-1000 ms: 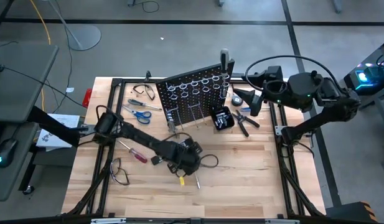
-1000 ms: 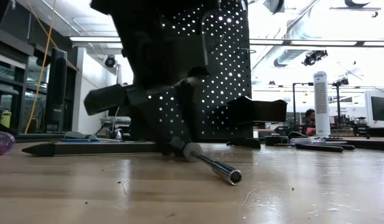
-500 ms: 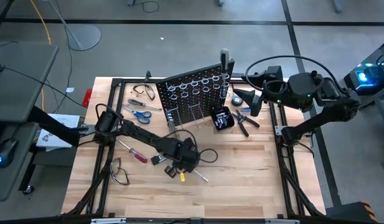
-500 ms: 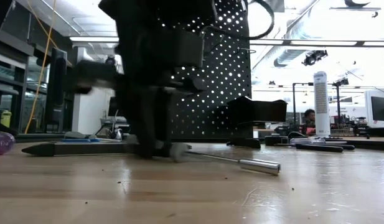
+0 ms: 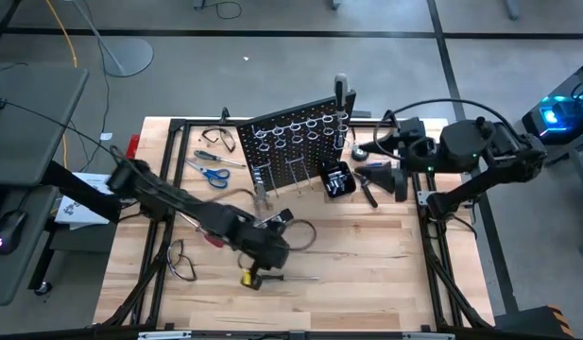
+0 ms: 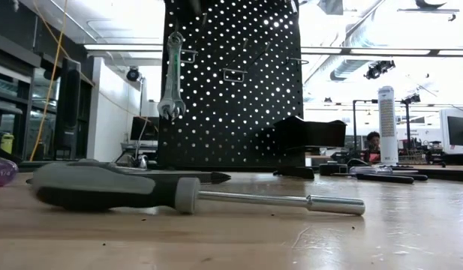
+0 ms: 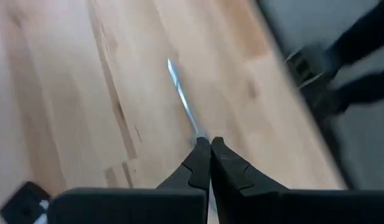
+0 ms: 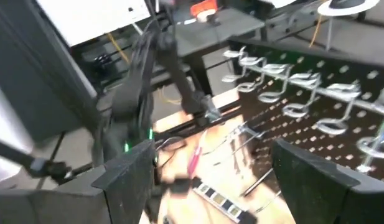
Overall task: Hang tools onto peg board
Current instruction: Hang the gray screwdriver on the pegboard
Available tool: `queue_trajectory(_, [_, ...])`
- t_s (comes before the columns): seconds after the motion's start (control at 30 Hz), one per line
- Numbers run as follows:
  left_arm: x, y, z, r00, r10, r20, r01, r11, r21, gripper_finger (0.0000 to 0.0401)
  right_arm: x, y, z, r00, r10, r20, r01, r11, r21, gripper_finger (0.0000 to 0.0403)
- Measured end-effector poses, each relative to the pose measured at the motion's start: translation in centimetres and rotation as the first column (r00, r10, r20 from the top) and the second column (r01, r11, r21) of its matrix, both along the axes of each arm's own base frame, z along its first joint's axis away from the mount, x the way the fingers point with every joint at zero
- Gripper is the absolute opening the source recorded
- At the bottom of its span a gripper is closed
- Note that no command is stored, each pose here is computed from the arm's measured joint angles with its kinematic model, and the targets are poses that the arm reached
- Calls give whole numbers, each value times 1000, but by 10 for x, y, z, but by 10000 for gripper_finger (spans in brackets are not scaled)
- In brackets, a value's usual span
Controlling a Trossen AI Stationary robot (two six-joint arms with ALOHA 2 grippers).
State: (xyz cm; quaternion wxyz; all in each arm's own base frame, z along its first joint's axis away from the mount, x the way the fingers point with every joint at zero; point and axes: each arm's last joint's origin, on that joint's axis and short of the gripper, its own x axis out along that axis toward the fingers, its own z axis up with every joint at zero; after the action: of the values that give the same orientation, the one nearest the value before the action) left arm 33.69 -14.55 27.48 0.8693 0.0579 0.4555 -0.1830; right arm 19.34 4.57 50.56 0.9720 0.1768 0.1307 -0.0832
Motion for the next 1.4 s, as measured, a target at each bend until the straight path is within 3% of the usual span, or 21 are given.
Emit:
queue_trajectory(0.07, [-9, 0, 19, 998, 14, 60, -12, 1000, -22, 2, -2, 4, -2, 1000, 10, -19, -10, 1000, -2, 305])
queue_trajectory(0.13, [-12, -3, 21, 998, 12, 57, -10, 999, -33, 2, -3, 6, -3, 999, 2, -32, -3, 1000, -15, 305])
queue_trajectory(0.27, [-8, -23, -8, 999, -25, -36, 25, 1000, 5, 1, -4, 7, -5, 999, -29, -43, 27, 999, -36, 305])
queue_trajectory(0.37, [-3, -37, -36, 992, 10, -127, -9, 1000, 9, 16, -4, 7, -6, 998, -35, -60, 33, 999, -34, 305])
queue_trajectory(0.6, [-6, -57, -89, 942, 96, -323, -69, 993, 94, 115, -6, 5, -11, 993, -52, -109, 47, 998, -49, 305])
queue_trajectory(0.8, [-2, -63, -111, 908, 206, -365, -174, 977, 120, 203, -8, 4, -16, 986, -72, -153, 61, 995, -77, 305])
queue_trajectory(0.97, [5, -56, -135, 860, 322, -395, -272, 946, 180, 240, -9, 4, -18, 981, -74, -180, 59, 994, -89, 305])
queue_trajectory(1.13, [10, -50, -151, 807, 379, -452, -332, 925, 183, 229, -10, 3, -20, 977, -76, -198, 57, 994, -97, 305])
queue_trajectory(1.2, [11, -49, -152, 796, 404, -451, -360, 915, 184, 198, -11, 3, -20, 975, -76, -208, 56, 993, -101, 305])
queue_trajectory(1.3, [13, -46, -150, 789, 425, -445, -389, 905, 175, 114, -11, 3, -21, 973, -78, -216, 56, 993, -104, 305])
queue_trajectory(1.4, [15, -44, -144, 793, 426, -436, -396, 904, 163, 110, -11, 3, -21, 973, -92, -214, 69, 991, -113, 305])
